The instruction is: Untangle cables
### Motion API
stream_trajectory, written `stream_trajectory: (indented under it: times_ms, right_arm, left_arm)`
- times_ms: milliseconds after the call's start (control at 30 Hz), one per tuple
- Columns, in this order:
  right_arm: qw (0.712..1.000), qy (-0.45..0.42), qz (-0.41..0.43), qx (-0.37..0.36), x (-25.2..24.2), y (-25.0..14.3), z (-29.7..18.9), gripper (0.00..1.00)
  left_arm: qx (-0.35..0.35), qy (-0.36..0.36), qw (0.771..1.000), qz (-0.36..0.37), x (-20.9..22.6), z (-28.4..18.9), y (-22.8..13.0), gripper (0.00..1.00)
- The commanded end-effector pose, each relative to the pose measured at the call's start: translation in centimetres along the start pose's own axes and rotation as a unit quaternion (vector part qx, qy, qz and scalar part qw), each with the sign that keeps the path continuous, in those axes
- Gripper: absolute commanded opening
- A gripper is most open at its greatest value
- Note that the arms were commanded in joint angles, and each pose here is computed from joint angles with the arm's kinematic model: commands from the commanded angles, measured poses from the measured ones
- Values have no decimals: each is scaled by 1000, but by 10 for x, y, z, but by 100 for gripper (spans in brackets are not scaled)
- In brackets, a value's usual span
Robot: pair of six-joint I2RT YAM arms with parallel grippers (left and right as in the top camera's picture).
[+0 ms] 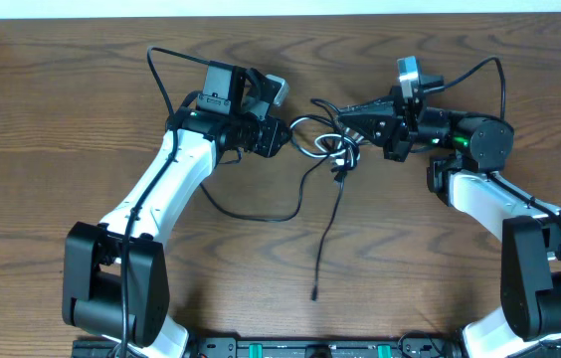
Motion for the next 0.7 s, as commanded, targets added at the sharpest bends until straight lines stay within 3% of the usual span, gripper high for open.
stream_trajectory:
  times_ms: [0,233,267,300,400,567,667]
  right_arm:
    - [999,8,7,-37,18,17,6,1]
    - [998,28,-26,-45,50,32,12,1]
    - [998,28,-28,-53,52,34,13,1]
    - [997,24,-28,-67,52,37,12,1]
    - [995,5,-8,-95,44,41,12,1]
    - [990,-44,46,-124,23,41,11,1]
    - [984,-73,85,-140,10,40,9,1]
  left_arm:
    - [11,0,1000,-2,1,3,-5,43]
    - [18,-21,1000,-8,-3,3,-8,44]
    - [19,-32,999,-10,-5,3,-9,49]
    - [23,-71,997,-18,-13,2,-11,88]
    - [20,-148,988,-32,-28,-1,-13,89]
    - [-14,-300,952,-60,-53,-14,-5,90]
    - [-22,-331,942,-62,-58,-17,-3,91]
Point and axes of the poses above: each gripper's point midway between its finger pads, its own z axis out along the fingers, its own x axis along the line the jaws close on, y = z × x, the point moved 8 cm from there along -z, back along the fingers, and after that the axes turned 9 degrees about z, right-handed, at the moved point
